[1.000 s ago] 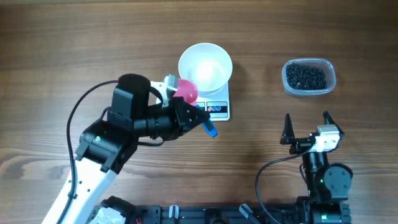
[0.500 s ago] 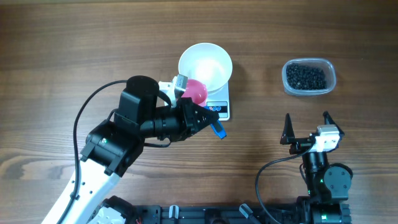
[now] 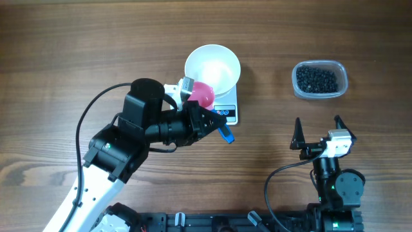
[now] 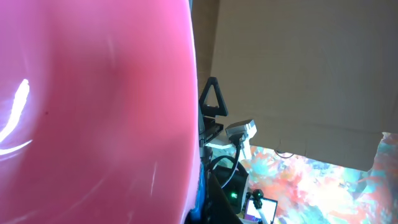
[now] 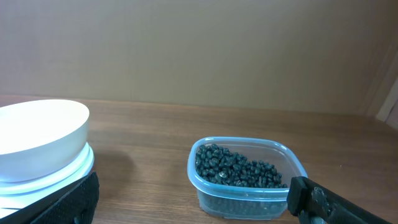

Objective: Scoop item into bowl and weigh 150g on scale
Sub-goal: 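Raise the scoop over the white bowl with the left gripper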

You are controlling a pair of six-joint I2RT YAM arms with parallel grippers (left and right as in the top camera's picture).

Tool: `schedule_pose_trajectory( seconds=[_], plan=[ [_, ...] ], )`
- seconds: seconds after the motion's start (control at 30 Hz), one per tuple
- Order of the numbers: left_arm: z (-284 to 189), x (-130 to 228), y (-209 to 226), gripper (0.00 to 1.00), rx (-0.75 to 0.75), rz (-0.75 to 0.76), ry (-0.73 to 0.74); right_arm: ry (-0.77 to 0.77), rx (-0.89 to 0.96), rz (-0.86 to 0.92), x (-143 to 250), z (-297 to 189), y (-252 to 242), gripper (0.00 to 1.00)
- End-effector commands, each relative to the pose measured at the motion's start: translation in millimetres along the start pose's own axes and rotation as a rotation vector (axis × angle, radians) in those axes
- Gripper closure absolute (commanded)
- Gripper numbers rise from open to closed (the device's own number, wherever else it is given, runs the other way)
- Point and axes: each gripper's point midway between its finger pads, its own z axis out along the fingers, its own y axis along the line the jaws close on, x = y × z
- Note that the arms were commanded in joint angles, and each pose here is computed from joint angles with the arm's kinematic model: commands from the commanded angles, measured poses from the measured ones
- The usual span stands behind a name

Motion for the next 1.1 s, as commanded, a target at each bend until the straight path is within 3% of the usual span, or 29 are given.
schedule_pose_trajectory(
  seconds=[0.0, 1.07],
  plan=[
    [2.2, -2.5, 2.8, 0.96, -0.01, -0.005, -0.014, -0.001, 0.011, -0.003, 0.1, 0.1, -2.2, 0.0],
    [2.0, -8.2, 5.4, 0.96, -0.025, -0.006, -0.047, -0.001, 0.011, -0.003, 0.1, 0.1, -2.2, 0.0]
  ],
)
